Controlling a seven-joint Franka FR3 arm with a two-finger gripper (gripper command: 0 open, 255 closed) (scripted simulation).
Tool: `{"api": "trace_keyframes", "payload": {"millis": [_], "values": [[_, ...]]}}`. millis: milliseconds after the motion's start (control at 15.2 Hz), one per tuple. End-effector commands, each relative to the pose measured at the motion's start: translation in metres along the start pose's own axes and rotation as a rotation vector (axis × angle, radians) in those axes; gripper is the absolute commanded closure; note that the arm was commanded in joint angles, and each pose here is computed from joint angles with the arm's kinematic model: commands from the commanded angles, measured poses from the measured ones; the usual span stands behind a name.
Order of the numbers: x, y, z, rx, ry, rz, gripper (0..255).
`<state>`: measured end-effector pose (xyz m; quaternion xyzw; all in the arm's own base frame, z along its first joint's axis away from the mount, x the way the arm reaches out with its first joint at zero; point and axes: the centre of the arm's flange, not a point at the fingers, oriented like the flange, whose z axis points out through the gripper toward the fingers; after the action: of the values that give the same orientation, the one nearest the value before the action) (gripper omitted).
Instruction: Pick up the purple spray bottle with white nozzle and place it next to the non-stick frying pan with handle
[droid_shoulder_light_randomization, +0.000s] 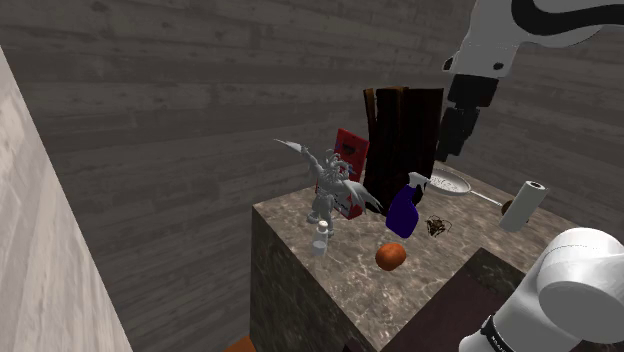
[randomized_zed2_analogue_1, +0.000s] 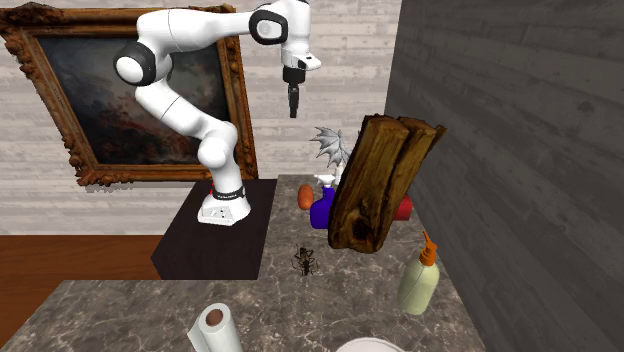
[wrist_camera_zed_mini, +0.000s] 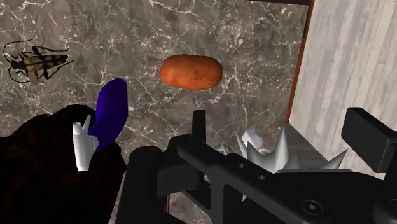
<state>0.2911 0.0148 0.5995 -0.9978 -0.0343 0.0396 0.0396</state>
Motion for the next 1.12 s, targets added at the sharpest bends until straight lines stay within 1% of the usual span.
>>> {"api": "trace_keyframes", "payload": {"millis": [0, 1056], "values": [[0.0, 0.0, 0.0, 0.0, 0.0, 0.0, 0], [0.085, 0.155, 0.096, -0.068, 0.035, 0.009, 0]]}}
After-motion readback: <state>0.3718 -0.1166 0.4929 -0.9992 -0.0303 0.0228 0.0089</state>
